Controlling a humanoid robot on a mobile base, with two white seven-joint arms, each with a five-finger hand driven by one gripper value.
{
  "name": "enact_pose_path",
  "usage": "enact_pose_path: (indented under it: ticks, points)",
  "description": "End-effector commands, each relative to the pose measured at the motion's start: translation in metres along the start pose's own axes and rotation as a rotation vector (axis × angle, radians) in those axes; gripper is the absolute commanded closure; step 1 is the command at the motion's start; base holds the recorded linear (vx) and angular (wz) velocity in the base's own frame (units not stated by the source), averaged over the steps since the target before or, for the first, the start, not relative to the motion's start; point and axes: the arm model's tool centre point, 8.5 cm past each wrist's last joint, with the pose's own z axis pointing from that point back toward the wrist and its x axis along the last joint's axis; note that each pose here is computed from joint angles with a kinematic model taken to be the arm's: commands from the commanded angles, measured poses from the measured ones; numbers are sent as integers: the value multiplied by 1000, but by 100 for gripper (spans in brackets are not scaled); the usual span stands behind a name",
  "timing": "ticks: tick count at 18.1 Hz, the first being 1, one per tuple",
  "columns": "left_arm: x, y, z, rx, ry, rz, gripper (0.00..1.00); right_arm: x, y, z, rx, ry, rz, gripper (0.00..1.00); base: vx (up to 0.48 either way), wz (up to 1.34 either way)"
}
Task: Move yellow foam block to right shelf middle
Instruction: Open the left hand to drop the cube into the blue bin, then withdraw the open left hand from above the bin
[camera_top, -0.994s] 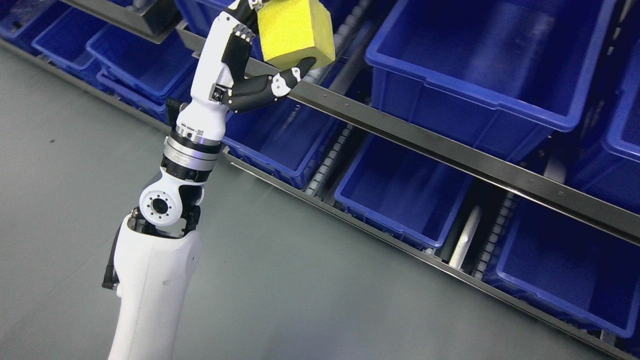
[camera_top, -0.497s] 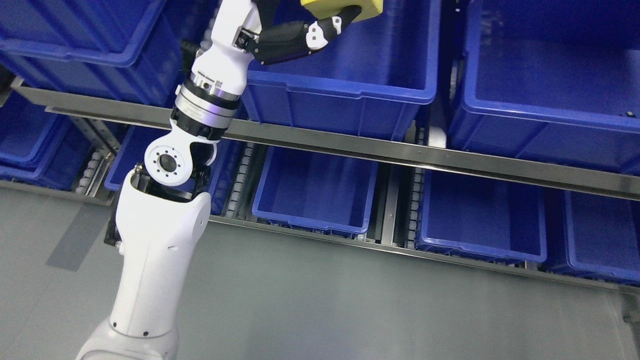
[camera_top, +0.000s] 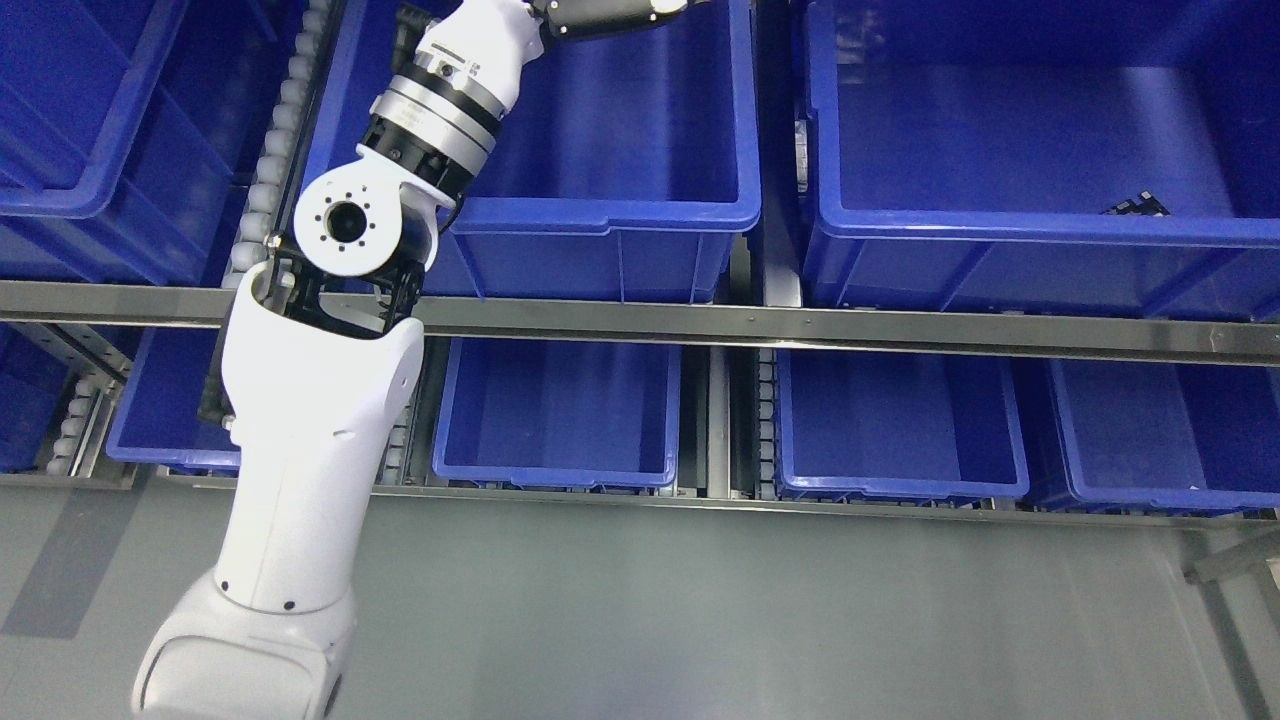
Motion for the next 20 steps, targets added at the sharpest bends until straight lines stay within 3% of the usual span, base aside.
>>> enact_pose_path:
  ticks: [1, 5, 10, 16, 20]
  points:
    - [-40, 49, -20, 147, 243, 13, 60, 8, -11, -1, -17, -20, 2, 0, 85, -110]
    - [-91, 58, -20, 173, 403, 42, 59, 8, -11, -1, -17, -20, 2, 0, 62, -57]
    - [-135, 65, -13, 190, 543, 65, 49, 8, -11, -1, -17, -20, 2, 0, 25, -24]
    - [-155, 56, -8, 162, 627, 56, 1, 8, -11, -1, -17, -20, 2, 0, 1, -5]
    - [-144, 60, -14, 167, 594, 55, 0, 8, -11, -1, -17, -20, 2, 0, 0, 0]
